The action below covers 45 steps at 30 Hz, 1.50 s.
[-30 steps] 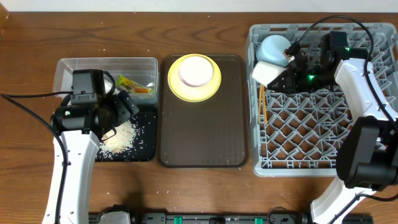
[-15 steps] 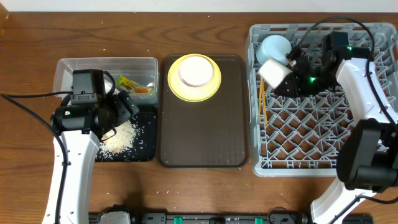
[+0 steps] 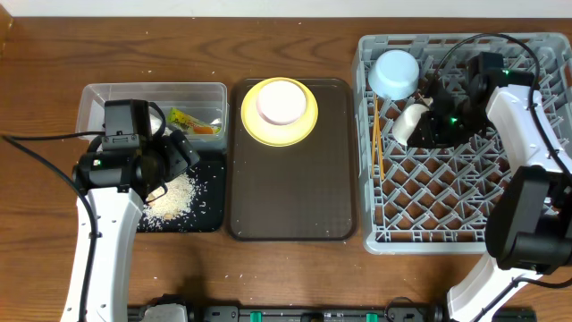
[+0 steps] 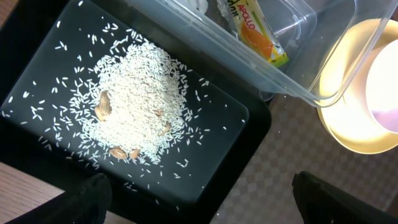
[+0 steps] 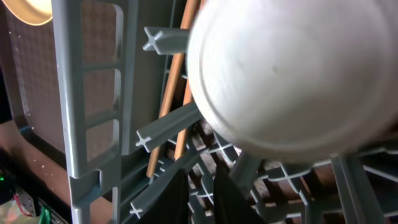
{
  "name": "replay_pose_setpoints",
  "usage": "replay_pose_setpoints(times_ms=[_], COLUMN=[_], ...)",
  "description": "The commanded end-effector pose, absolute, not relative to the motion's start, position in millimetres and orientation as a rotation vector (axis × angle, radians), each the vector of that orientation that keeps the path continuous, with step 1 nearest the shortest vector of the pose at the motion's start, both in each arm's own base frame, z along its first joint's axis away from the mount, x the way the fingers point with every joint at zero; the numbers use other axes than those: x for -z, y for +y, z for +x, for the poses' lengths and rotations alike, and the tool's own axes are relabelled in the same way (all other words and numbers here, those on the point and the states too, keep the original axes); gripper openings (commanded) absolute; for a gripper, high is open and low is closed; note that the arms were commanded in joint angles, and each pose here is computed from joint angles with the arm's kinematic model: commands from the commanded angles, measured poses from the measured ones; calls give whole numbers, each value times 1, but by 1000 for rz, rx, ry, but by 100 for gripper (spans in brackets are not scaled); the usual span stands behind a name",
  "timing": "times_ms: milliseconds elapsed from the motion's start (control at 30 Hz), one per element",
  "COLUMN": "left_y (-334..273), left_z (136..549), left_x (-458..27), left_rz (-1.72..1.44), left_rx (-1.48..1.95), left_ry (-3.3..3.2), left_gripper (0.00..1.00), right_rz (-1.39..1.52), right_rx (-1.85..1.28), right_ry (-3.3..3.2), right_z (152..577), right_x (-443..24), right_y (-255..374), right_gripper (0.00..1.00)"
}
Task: Sort waste into correct bins and load items into the dishwasher rack
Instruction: 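Set the cup upside down in the rack and release it, then move the right gripper back to the yellow plate on the brown tray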
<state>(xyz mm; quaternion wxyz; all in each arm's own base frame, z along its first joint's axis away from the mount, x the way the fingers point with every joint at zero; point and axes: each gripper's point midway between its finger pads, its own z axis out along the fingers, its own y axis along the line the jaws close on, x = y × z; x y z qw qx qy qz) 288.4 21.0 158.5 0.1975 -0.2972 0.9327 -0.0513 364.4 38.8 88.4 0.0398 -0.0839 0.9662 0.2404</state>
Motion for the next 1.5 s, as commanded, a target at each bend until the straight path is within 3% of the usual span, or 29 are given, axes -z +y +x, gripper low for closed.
replay_pose_setpoints(times_ms=[0, 467, 700, 1067, 1467], left_y=[23, 23, 23, 23, 23], left_z=[291, 291, 291, 291, 291], left_x=[-163, -163, -163, -163, -163], left_rz=[-828, -828, -828, -828, -828], left_rx=[137, 137, 137, 137, 137], left_ry=[2600, 2600, 2600, 2600, 2600], left_gripper=[96, 96, 96, 96, 96], right_rz=[-191, -150, -251, -550, -833], right_rx=[-712, -651, -507, -383, -184], right_ry=[2985, 2941, 2930, 2742, 2530], right_z=[365, 388, 397, 403, 399], right_x=[-89, -169, -166, -171, -143], right_y=[28, 52, 95, 214, 315], right_gripper=[13, 17, 16, 13, 24])
